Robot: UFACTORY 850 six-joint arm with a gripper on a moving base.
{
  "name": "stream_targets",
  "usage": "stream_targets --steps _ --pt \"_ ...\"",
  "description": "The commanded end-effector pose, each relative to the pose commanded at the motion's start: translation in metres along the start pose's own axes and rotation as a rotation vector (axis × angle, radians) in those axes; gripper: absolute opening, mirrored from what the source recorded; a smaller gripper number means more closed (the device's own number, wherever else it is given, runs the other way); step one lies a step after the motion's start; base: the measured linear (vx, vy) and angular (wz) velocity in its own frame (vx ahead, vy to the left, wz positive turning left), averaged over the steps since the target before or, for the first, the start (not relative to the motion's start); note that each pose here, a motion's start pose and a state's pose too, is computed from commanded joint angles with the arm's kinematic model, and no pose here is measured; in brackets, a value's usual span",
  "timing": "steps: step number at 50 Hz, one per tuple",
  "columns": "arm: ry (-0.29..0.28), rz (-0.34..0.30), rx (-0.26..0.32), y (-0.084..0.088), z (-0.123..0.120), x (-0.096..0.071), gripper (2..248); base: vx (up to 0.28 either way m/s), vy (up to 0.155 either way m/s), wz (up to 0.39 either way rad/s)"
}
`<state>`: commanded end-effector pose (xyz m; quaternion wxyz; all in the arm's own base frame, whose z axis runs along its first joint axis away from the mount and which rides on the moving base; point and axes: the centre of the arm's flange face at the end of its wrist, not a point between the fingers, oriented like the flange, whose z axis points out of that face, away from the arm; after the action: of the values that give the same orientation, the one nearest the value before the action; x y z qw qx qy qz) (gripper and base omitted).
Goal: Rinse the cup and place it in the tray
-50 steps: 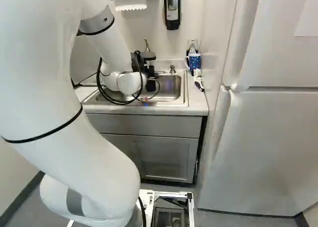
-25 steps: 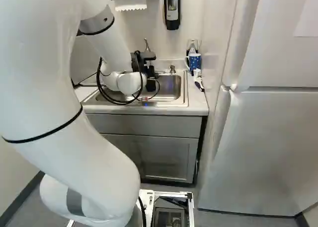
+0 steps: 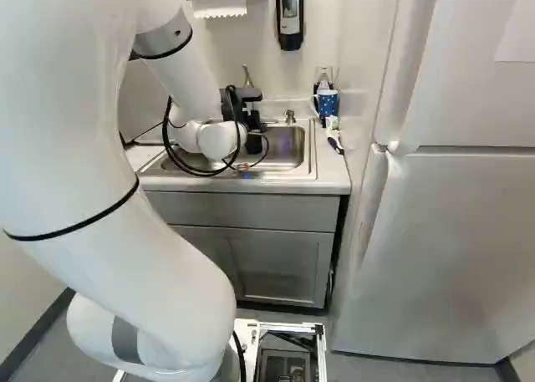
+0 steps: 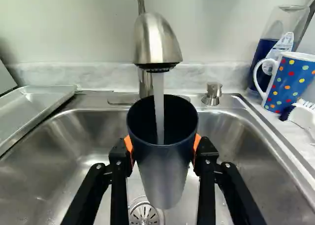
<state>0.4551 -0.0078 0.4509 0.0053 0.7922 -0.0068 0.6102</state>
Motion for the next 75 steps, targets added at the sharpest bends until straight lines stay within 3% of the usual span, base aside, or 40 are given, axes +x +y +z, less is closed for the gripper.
stream_targets --steps 75 --pt "0.000 0.000 0.000 0.0000 0.0000 0.0000 125 0.000 0.000 0.000"
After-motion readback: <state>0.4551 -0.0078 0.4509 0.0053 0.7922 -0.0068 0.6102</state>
